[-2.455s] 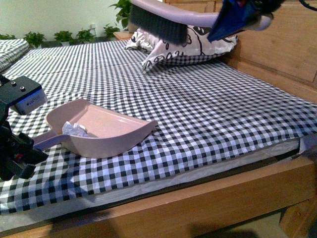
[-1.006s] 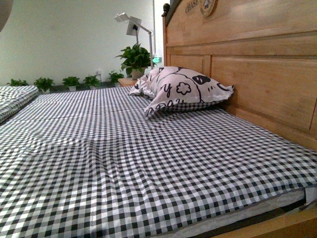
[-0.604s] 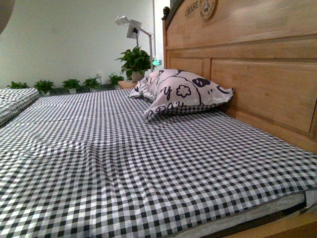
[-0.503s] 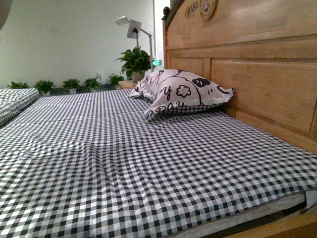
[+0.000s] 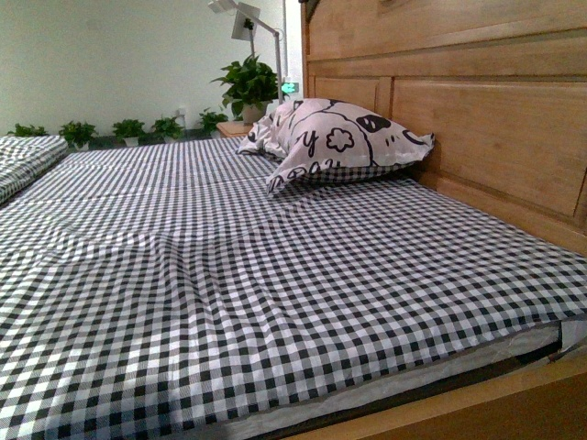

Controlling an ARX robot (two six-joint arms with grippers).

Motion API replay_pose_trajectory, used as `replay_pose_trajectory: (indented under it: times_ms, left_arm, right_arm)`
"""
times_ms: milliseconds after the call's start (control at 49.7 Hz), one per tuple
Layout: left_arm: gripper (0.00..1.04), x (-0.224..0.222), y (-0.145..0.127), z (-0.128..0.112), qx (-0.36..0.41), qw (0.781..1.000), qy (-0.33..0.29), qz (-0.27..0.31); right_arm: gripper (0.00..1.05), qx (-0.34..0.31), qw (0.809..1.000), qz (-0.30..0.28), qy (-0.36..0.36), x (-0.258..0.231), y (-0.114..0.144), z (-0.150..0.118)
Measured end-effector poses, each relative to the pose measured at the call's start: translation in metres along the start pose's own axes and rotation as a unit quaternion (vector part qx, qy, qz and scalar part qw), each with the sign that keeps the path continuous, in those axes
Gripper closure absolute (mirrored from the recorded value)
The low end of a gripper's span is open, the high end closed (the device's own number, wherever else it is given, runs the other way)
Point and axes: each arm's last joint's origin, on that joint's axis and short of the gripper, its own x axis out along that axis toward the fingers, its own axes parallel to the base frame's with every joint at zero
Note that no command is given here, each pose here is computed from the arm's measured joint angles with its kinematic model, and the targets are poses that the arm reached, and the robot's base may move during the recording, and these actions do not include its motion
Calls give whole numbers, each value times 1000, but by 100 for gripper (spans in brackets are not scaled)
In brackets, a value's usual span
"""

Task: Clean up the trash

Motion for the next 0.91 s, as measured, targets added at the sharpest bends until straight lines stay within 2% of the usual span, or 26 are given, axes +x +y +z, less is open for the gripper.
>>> replay_pose_trajectory:
  times_ms: [906]
  left_arm:
    - [78, 0, 0, 0, 0, 1000, 0, 0]
  right_arm:
    - [85, 0, 1000, 0, 0, 0, 0, 0]
